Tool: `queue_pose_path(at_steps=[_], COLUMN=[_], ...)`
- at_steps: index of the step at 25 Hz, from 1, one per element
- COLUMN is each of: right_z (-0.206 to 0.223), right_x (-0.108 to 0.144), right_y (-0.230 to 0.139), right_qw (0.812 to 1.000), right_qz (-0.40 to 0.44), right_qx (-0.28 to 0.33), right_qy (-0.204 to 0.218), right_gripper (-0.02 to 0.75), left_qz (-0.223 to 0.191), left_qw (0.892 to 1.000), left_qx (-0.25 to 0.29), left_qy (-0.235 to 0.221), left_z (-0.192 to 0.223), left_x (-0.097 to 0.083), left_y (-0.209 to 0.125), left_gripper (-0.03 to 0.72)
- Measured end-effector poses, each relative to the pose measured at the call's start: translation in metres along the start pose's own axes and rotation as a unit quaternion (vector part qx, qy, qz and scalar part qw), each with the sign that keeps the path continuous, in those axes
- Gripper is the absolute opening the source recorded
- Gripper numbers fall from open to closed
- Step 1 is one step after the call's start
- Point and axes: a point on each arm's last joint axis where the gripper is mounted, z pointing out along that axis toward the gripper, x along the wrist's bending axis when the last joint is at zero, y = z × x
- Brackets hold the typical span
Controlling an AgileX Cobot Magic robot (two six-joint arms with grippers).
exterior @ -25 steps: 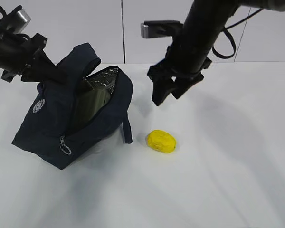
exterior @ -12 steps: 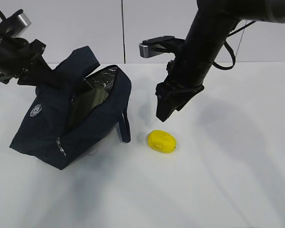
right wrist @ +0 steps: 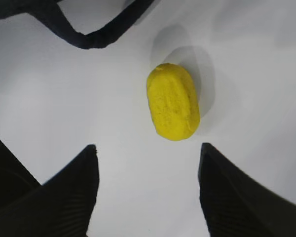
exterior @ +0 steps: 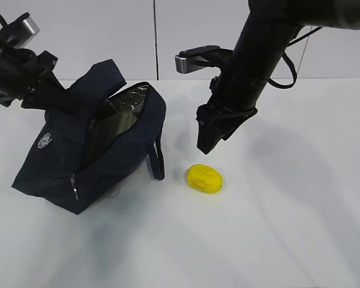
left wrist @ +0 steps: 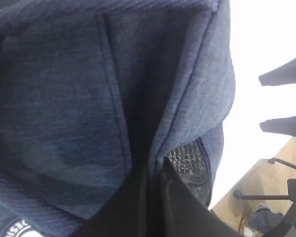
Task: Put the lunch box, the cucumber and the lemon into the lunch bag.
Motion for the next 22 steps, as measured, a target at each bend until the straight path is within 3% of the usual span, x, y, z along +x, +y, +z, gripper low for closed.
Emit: queue_pose_path(at_steps=[9, 22], right_z=[0.016, 0.060], right_x=[-0.006, -0.024], right_y=[0.003, 0.003], right_qw=[1.000, 1.000], right_qz=[0.026, -0.017], right_qx=[0.001, 0.025], right_qy=[0.000, -0.008], right_gripper=[0.547, 0.552], left_qz=[0.000, 0.001], left_qw=[1.000, 1.000], left_qx=[0.013, 0.020], left_qy=[-0.007, -0.010], left_z=[0.000, 0.000], left_x=[-0.001, -0.002], left_y=[-0.002, -0.004], left_gripper=[-0.009, -0.009])
